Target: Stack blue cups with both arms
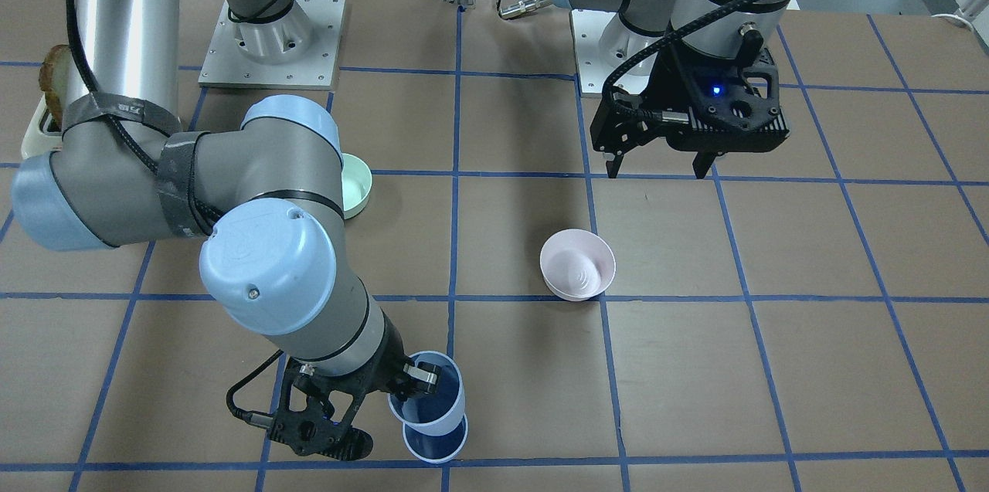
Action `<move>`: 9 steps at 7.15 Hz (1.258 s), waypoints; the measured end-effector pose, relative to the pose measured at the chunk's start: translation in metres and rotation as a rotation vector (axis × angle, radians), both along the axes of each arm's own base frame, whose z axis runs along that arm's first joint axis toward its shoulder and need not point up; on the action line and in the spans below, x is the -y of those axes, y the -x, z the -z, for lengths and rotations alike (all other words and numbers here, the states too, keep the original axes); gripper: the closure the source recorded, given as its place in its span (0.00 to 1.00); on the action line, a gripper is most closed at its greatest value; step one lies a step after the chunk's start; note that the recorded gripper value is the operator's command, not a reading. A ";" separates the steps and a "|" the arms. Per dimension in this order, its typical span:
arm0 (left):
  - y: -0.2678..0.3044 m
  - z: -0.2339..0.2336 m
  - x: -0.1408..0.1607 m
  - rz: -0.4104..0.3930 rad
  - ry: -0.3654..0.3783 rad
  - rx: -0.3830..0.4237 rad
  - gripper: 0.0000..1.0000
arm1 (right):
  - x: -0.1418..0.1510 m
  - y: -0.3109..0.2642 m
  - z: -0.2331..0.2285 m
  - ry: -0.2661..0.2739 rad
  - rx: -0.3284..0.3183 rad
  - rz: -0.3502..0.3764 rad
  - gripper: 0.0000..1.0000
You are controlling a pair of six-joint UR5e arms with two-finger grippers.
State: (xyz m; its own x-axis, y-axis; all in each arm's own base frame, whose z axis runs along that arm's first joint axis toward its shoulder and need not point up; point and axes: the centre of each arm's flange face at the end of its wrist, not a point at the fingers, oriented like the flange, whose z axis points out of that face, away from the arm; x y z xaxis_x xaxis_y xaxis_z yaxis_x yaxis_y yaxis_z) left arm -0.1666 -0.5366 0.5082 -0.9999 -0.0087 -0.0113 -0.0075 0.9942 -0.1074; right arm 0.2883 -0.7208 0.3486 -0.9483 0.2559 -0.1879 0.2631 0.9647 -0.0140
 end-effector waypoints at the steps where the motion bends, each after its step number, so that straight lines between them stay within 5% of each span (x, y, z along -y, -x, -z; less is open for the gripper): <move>1: 0.000 -0.001 0.003 -0.002 0.017 -0.004 0.00 | 0.002 0.000 0.005 -0.004 -0.004 0.000 1.00; 2: 0.000 -0.001 0.003 -0.003 0.023 -0.009 0.00 | 0.003 0.000 0.008 -0.006 -0.005 0.000 0.80; 3: 0.000 -0.002 0.003 -0.007 0.024 -0.014 0.00 | 0.004 0.000 0.011 -0.010 -0.004 0.004 0.37; 5: -0.002 -0.006 0.001 -0.021 0.019 -0.042 0.00 | 0.004 -0.001 0.013 -0.015 0.003 0.015 0.03; 9: -0.005 -0.010 -0.002 -0.030 0.019 -0.048 0.00 | -0.004 0.005 -0.011 0.001 -0.016 0.017 0.00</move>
State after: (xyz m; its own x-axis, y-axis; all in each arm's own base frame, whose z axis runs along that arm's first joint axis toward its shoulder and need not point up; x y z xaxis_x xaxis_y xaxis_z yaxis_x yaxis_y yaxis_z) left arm -0.1616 -0.5346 0.5179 -0.9986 -0.0382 0.0371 -0.0426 0.9912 -0.1255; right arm 0.2833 -0.7167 0.3598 -0.9466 0.2722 -0.1731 0.2795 0.9600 -0.0188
